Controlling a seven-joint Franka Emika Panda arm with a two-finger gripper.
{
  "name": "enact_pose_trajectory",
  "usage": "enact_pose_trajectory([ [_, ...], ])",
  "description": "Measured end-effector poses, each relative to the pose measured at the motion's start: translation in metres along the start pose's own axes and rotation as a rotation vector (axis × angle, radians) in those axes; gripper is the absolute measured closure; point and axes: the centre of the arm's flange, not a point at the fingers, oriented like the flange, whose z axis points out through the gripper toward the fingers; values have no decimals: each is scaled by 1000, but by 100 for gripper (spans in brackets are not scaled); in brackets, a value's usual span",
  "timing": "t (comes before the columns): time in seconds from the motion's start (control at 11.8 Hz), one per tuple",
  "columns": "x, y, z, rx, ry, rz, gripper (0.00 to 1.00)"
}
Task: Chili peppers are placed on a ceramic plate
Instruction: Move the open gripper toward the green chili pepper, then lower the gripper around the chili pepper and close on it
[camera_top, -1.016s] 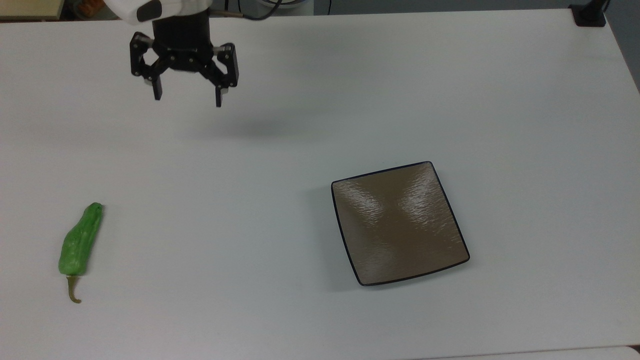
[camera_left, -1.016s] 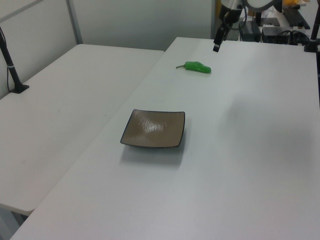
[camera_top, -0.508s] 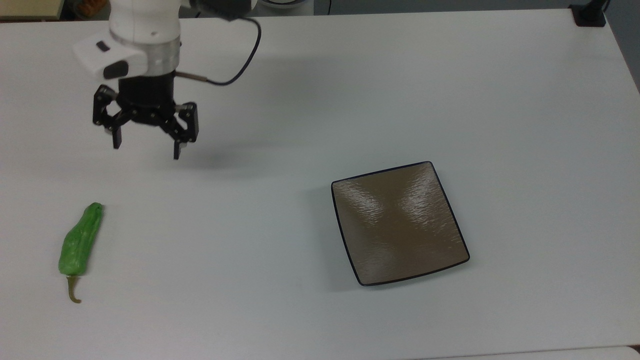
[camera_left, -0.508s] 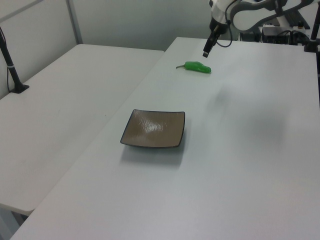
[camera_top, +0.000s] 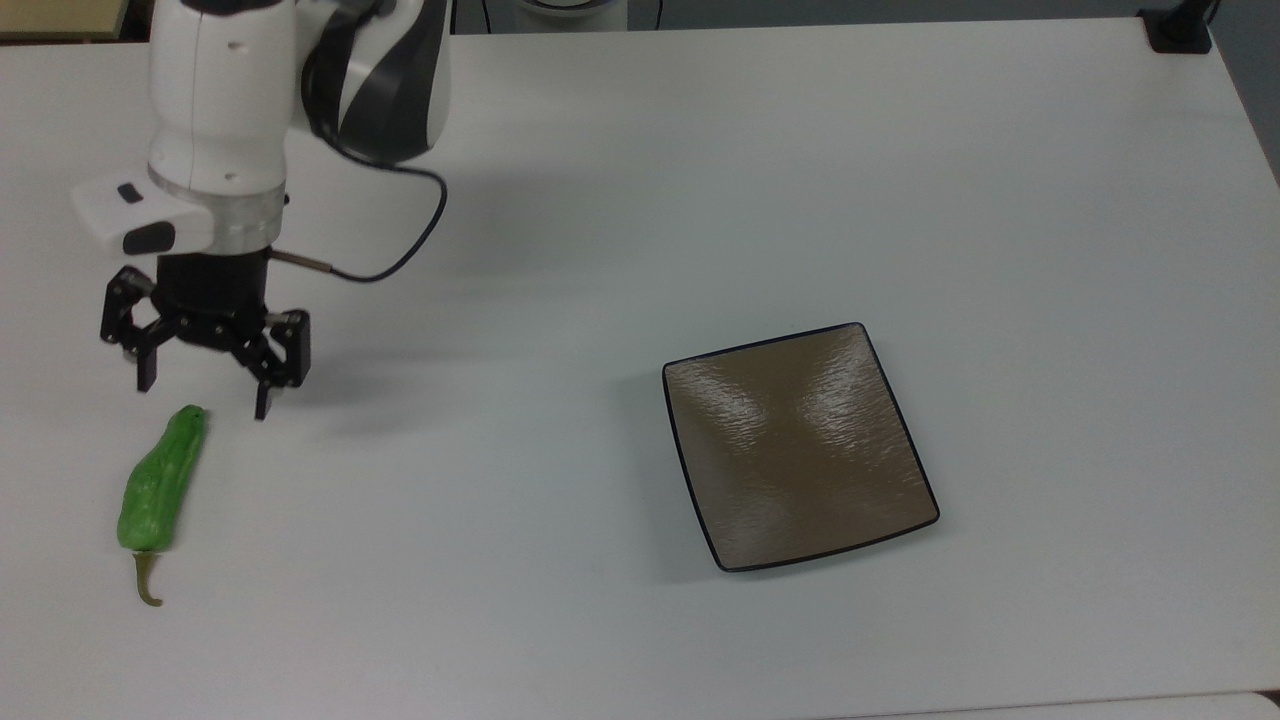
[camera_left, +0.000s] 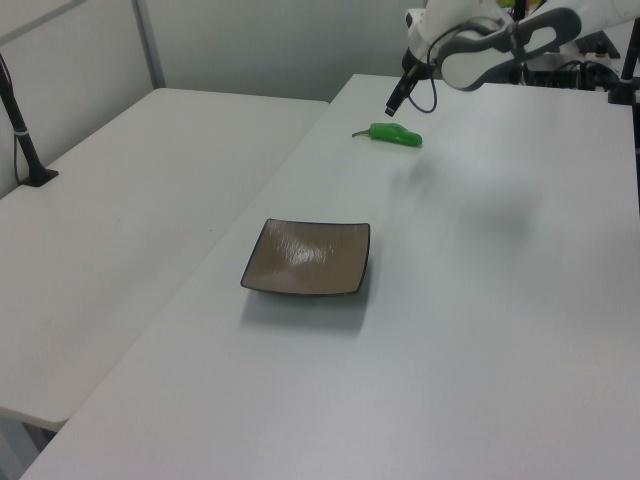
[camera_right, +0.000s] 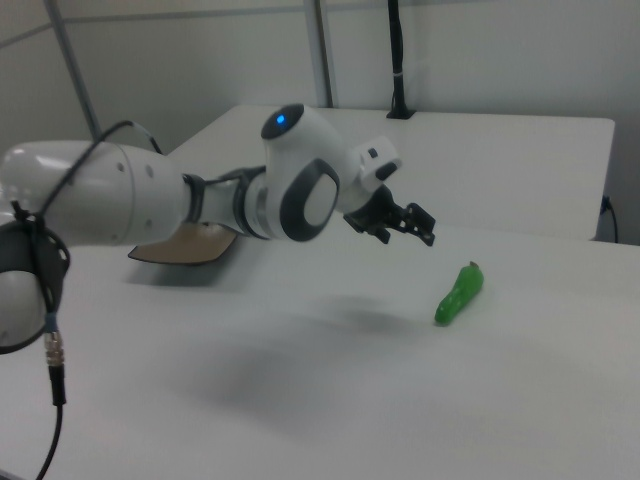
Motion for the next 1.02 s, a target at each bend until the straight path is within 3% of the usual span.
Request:
enact_pose_trajectory([
  [0.59,-15,26,71,-44,114,15,0],
  [1.02,-27,28,107,-54,133,12,0],
])
